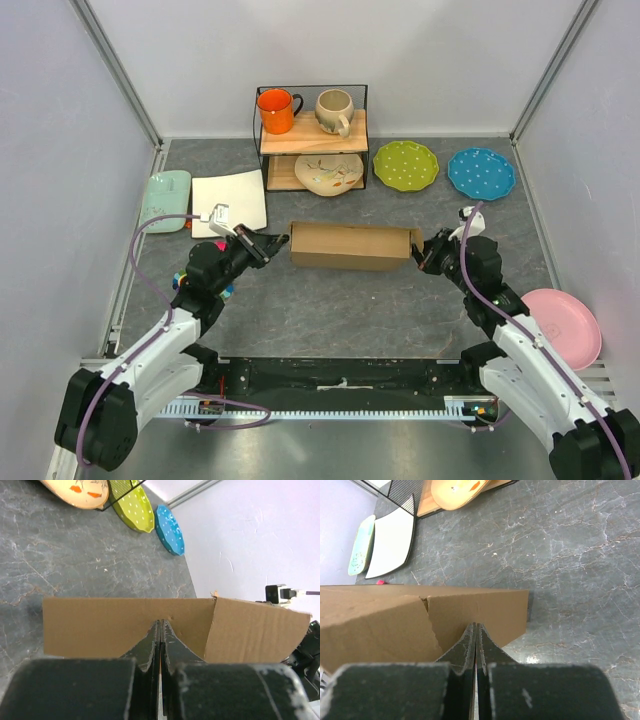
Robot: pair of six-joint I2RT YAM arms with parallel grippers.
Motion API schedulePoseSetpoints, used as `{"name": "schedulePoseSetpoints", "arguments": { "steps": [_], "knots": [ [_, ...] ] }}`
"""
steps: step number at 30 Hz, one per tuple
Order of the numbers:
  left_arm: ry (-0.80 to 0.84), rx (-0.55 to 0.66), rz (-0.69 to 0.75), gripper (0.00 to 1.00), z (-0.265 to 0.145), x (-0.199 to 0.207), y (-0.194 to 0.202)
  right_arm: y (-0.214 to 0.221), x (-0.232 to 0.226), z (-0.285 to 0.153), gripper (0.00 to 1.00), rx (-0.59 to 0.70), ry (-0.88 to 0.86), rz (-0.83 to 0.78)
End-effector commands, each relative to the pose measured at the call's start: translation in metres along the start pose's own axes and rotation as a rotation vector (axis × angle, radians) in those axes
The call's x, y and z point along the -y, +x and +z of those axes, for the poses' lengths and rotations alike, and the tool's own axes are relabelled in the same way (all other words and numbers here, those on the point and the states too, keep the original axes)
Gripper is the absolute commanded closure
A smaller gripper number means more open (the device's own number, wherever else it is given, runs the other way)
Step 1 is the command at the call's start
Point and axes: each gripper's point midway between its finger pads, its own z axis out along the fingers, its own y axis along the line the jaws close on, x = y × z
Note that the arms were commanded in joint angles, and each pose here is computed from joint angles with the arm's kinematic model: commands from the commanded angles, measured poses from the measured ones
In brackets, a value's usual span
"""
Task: Fold the paper box
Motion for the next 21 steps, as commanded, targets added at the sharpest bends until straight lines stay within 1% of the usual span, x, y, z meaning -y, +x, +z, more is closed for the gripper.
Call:
{"name": "schedulePoseSetpoints", "arguments": {
  "steps": [1,6,11,17,21],
  "knots": [
    [0.073,0.026,0.062,0.98,0.002,0.016,-0.005,-0.023,-0.033,0.003,1.0,0.059,-0.123,-0.012],
    [0.023,-0.009,0.027,0.98,0.005,-0.006,0.009,-0.009,-0.02,0.009,1.0,0.034,-0.087,0.023],
    [-0.022,-0.05,0.017,0.98,0.006,-0.025,0.023,-0.01,-0.016,0.012,1.0,0.033,-0.071,-0.001],
    [-0.063,-0.029,0.003,0.98,-0.005,-0.043,0.031,0.005,-0.004,0.008,1.0,0.006,-0.047,-0.016],
    [-0.076,-0.019,0.016,0.94,-0.011,-0.038,0.026,0.009,-0.002,0.0,1.0,0.006,-0.047,-0.025]
  ]
}}
